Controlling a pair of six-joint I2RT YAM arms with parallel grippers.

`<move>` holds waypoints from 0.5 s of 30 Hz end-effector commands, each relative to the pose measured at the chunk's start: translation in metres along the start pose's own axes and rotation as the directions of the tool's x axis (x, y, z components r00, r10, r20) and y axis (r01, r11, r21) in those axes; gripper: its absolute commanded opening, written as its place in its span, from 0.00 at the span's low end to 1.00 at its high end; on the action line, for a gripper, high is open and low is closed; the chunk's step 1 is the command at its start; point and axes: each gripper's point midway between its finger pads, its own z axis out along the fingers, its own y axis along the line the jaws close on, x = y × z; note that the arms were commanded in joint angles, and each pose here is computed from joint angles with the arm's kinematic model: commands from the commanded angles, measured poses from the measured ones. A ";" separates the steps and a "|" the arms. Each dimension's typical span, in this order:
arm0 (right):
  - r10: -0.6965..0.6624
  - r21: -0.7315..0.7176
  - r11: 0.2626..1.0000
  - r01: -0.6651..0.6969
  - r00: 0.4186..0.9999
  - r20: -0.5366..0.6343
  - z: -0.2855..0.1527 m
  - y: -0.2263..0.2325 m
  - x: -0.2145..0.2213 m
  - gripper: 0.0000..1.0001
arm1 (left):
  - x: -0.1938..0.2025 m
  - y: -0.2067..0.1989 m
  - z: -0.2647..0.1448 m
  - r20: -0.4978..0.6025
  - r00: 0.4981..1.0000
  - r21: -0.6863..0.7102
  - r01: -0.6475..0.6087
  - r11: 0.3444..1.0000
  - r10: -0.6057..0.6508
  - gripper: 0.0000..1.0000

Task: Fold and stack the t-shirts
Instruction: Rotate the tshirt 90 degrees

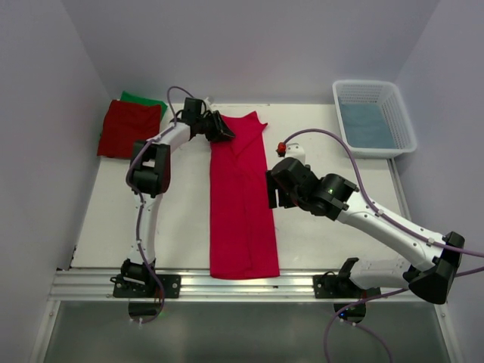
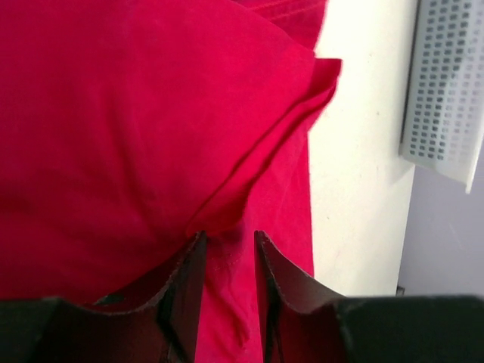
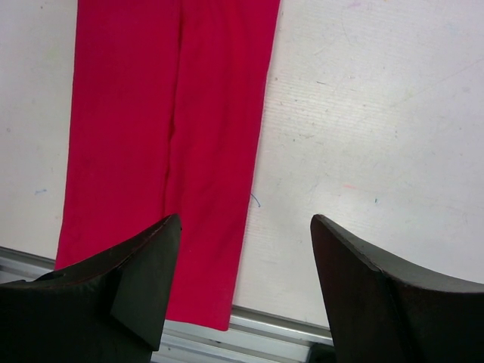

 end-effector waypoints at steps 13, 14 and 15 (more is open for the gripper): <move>0.022 0.036 0.999 -0.023 0.999 0.032 0.001 -0.013 -0.003 0.70 | 0.017 -0.046 0.008 -0.066 0.997 0.216 -0.030 0.976 0.045 0.08; 0.023 0.037 0.999 -0.024 0.999 0.032 0.001 -0.013 -0.003 0.69 | 0.018 -0.047 0.008 -0.067 0.997 0.216 -0.029 0.976 0.044 0.06; 0.023 0.039 0.999 -0.024 0.999 0.033 0.001 -0.014 -0.003 0.69 | 0.020 -0.048 0.008 -0.069 0.997 0.215 -0.030 0.976 0.046 0.03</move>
